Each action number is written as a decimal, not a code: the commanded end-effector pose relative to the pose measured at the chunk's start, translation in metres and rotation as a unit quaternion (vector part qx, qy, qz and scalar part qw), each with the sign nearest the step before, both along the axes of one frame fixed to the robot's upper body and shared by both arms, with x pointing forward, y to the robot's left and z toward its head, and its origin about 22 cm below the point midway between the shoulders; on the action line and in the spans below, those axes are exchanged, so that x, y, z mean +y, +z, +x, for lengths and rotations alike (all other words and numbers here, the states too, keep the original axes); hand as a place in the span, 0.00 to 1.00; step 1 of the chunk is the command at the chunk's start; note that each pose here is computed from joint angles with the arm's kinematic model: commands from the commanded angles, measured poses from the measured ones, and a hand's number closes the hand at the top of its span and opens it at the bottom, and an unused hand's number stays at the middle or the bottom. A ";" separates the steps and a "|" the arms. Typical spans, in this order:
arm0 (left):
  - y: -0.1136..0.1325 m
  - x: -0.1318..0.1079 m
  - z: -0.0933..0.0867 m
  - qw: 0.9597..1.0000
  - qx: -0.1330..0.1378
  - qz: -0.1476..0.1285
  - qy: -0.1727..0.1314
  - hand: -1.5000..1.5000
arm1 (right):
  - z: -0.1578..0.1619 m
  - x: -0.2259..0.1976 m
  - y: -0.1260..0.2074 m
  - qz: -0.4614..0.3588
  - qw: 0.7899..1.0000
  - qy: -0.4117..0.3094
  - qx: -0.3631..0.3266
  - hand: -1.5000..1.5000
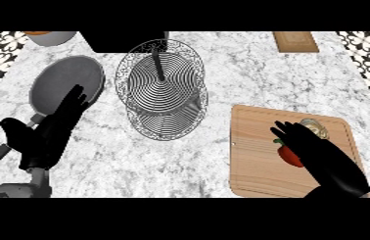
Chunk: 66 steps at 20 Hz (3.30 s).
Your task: Pick the bell pepper from the cutting board and place it in the tiered basket
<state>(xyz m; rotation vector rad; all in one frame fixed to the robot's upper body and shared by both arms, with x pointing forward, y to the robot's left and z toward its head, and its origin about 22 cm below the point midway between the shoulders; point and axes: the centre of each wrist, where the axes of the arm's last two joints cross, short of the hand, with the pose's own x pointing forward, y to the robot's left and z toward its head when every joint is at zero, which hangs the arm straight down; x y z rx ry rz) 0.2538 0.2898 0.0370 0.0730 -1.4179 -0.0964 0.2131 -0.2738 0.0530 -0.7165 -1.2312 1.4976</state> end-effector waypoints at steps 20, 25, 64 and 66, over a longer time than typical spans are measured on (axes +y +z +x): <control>0.004 -0.003 0.000 1.000 -0.003 -0.005 -0.004 0.50 | 0.030 -0.009 -0.063 -0.091 0.994 0.050 0.015 1.00; 0.005 -0.009 0.014 1.000 -0.003 -0.001 0.007 0.50 | 0.009 -0.004 -0.071 -0.102 0.992 0.072 -0.022 1.00; -0.009 0.010 0.011 1.000 -0.002 0.006 0.003 0.50 | 0.025 0.150 0.202 0.293 0.934 -0.024 -0.204 1.00; -0.001 0.000 0.013 1.000 -0.002 0.004 -0.003 0.50 | 0.041 0.174 0.185 0.288 0.936 -0.028 -0.201 1.00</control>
